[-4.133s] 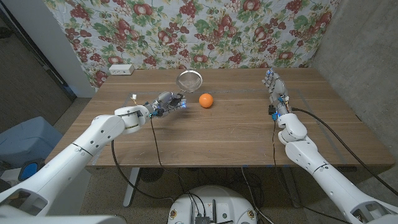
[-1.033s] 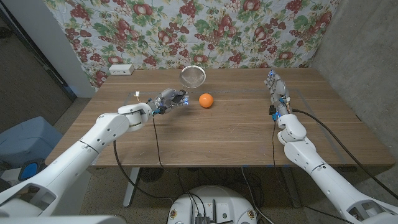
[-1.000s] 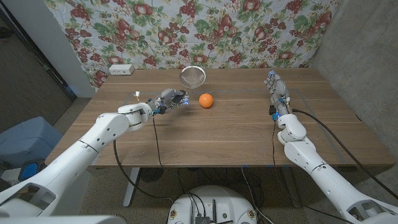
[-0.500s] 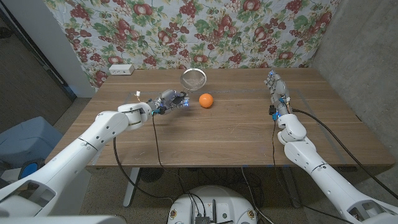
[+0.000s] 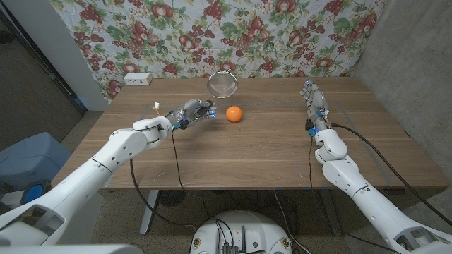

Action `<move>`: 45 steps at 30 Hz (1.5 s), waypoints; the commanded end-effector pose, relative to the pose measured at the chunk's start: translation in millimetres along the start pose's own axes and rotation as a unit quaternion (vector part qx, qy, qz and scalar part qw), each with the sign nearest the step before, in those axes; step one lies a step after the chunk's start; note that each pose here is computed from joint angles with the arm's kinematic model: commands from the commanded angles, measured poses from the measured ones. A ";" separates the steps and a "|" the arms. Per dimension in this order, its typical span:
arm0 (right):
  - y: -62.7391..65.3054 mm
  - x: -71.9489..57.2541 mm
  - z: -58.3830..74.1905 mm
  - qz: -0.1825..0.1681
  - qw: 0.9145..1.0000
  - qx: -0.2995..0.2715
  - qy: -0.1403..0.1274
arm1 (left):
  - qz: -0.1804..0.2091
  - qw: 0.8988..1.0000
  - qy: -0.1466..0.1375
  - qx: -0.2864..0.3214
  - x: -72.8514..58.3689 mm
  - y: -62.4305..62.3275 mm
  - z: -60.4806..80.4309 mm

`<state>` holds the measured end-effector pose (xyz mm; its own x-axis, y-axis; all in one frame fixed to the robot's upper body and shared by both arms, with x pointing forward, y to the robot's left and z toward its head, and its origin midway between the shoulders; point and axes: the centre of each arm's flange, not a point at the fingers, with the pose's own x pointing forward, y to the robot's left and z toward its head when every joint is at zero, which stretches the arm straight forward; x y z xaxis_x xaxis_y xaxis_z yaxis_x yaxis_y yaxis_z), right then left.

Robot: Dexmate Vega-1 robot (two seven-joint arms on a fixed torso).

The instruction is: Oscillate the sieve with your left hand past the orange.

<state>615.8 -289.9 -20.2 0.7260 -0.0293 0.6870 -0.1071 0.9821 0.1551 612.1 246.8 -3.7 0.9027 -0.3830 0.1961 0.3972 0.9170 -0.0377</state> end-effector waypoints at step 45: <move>-1.1 3.0 -0.1 0.000 1.000 0.000 0.000 | -0.003 0.997 -0.056 0.048 -1.0 -5.0 10.0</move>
<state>620.5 -289.3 -18.2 0.7292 -0.0273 0.6837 -0.1087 0.9819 0.1550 609.5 240.3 13.9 0.7744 -0.4691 0.4245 0.4577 0.8786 0.1360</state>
